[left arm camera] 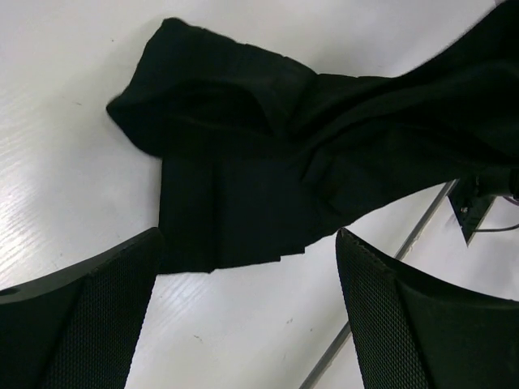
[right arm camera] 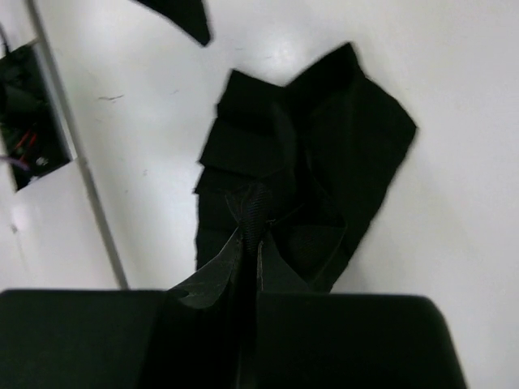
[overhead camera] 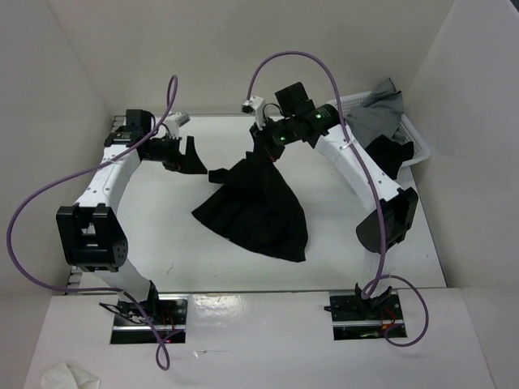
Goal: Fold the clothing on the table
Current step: Flatten the skirt out
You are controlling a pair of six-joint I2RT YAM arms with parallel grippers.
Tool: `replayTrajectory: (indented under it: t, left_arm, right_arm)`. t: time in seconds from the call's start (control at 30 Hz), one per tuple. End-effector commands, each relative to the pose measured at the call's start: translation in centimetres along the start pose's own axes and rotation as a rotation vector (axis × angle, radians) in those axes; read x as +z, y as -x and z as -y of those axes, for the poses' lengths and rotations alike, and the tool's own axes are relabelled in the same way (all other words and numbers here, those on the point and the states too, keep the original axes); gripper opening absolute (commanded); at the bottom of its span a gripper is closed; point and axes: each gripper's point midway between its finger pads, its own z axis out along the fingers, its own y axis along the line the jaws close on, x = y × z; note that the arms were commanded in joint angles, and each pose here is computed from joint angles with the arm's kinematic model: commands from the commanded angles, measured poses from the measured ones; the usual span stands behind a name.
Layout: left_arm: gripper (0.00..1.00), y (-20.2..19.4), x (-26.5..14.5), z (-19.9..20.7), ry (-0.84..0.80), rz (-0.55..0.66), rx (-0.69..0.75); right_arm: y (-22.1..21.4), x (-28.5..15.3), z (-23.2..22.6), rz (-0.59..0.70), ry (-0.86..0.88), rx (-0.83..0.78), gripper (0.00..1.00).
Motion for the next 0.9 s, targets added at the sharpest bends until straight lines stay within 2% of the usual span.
replayTrajectory:
  t: [0.0, 0.13, 0.27, 0.4, 0.53, 0.7, 0.87]
  left_arm:
    - [0.93, 1.1, 0.1, 1.0, -0.055, 0.043, 0.031]
    - [0.93, 0.8, 1.5, 0.8, -0.123, 0.049, -0.004]
    - [0.91, -1.3, 4.7, -1.2, -0.201, 0.007, -0.081]
    - [0.82, -2.4, 7.1, -3.0, -0.244, -0.026, -0.134]
    - [0.72, -1.7, 8.5, -2.9, -0.291, -0.044, -0.14]
    - [0.72, -1.1, 10.6, -2.0, -0.319, -0.059, -0.114]
    - [0.72, 1.1, 12.2, -1.5, -0.29, -0.003, -0.028]
  right_arm:
    - [-0.8, -1.4, 4.5, 0.017, -0.179, 0.063, 0.0]
    - [-4.1, -0.6, 7.5, -0.024, -0.227, 0.136, 0.0]
    - [-6.9, -0.5, 9.5, -0.079, -0.299, 0.175, 0.0]
    - [-9.5, -1.6, 13.4, -0.083, -0.345, 0.3, 0.0]
    - [-12.1, -4.1, 18.0, -0.071, -0.425, 0.432, 0.0]
    - [-13.3, -3.3, 18.3, -0.092, -0.401, 0.452, 0.0]
    - [-14.8, -2.7, 17.6, -0.125, -0.364, 0.457, 0.0]
